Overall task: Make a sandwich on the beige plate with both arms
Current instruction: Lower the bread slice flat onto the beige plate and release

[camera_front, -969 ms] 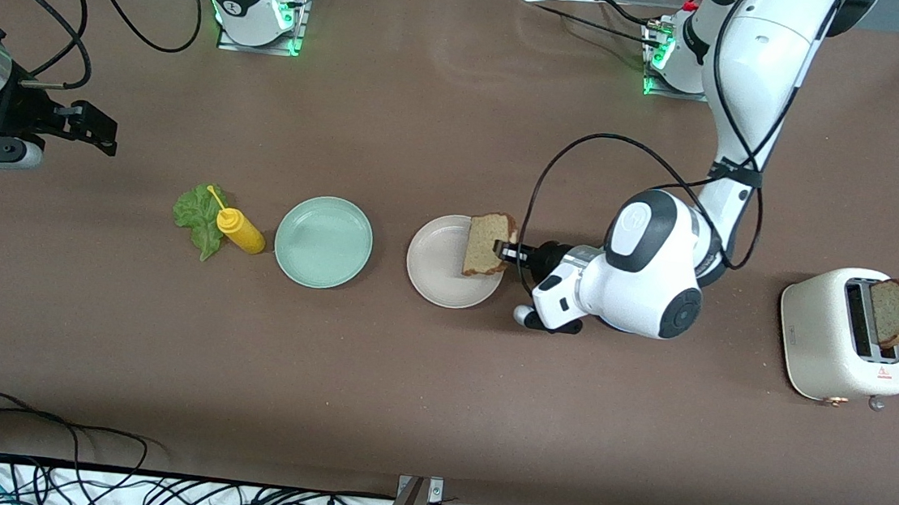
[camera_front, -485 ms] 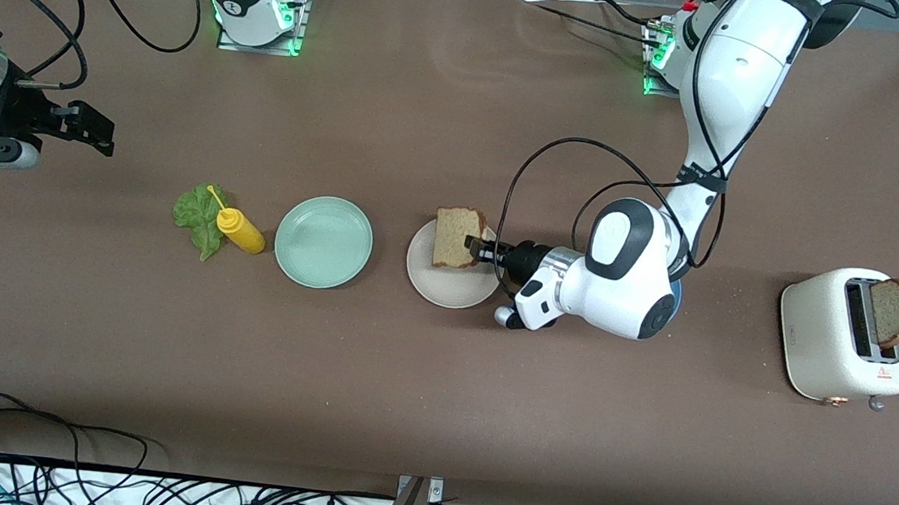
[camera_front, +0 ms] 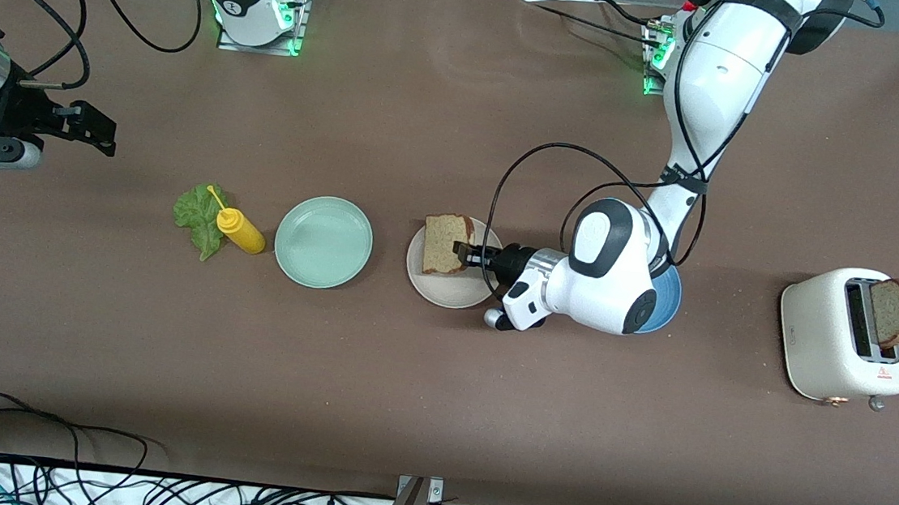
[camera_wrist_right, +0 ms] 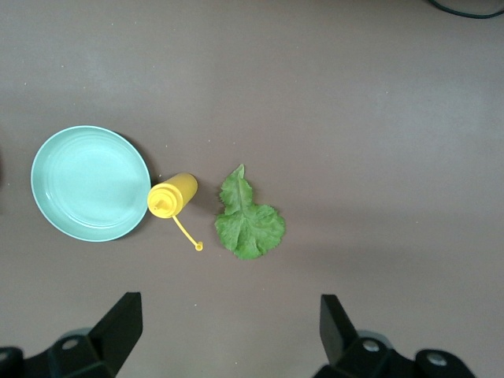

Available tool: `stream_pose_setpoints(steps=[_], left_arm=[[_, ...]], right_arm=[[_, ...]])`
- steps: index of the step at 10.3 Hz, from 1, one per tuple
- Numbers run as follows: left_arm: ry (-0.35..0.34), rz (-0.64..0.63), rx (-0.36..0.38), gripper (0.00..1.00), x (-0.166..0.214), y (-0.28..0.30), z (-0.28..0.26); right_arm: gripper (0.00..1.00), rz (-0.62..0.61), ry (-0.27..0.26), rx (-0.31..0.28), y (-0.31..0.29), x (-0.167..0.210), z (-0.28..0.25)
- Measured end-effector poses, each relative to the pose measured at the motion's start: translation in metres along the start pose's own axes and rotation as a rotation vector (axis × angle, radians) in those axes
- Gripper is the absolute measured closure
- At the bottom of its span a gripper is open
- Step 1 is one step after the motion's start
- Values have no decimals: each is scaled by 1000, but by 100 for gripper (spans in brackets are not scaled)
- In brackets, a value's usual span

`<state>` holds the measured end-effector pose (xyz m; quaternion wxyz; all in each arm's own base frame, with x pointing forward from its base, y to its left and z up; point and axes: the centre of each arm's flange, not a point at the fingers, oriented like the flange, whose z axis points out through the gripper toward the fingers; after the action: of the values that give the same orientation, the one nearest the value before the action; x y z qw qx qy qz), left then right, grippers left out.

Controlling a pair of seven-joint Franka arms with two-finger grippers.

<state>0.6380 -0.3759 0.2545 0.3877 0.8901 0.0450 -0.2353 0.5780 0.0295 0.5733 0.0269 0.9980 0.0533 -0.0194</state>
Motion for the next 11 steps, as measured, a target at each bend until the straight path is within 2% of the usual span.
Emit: stream_pose_setpoints(steps=[11], left_arm=[[4, -23, 6, 91, 9, -14, 11]], right_arm=[[0, 13, 0, 0, 6, 0, 0]])
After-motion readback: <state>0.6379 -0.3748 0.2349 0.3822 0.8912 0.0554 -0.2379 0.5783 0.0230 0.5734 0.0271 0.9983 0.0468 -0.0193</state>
